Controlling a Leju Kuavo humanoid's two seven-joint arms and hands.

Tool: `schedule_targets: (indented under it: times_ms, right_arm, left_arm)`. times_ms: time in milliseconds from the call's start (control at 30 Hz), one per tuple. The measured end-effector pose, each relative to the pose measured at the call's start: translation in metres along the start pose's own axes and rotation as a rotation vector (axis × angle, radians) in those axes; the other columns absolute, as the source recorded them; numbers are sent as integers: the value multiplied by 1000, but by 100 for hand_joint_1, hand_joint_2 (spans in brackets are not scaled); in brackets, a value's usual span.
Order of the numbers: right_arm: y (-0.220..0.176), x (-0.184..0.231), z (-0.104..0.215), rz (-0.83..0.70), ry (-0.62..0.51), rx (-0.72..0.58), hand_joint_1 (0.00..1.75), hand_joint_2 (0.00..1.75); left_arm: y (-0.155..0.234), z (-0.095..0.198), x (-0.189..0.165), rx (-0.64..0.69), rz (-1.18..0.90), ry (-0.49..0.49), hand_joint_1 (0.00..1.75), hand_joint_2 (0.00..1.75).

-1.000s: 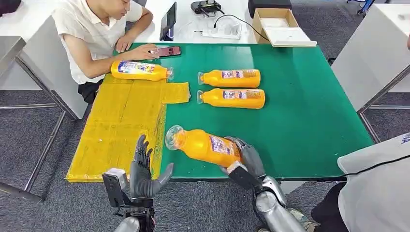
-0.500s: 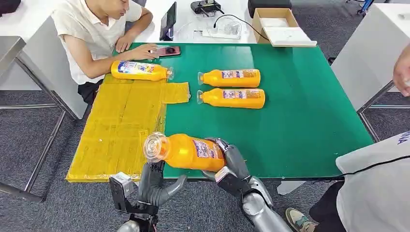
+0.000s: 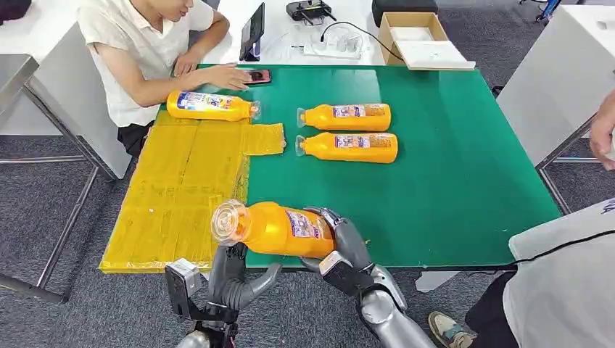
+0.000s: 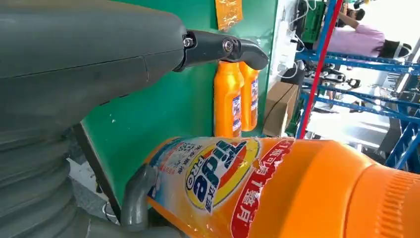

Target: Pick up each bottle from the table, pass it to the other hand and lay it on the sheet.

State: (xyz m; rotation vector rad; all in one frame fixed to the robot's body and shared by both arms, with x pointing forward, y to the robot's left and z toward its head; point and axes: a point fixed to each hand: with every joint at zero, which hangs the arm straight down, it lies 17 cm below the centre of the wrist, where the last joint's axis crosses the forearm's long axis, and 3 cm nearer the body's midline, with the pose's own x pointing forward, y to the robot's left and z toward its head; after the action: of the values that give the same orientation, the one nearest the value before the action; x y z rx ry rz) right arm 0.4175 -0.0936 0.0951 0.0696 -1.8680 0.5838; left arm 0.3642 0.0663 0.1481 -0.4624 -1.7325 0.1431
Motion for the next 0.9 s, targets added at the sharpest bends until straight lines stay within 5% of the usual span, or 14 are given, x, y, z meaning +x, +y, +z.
schedule_targets:
  times_ms: [400,900]
  right_arm:
    - [44,7,-14,7,-2,125,175,175]
    - [109,-13,-11,24,95,280,175,175]
  left_arm:
    - [-15,-1,10,-76,65,-30,0,175]
    - [-4,-15,9,-11,32,-30,0,175]
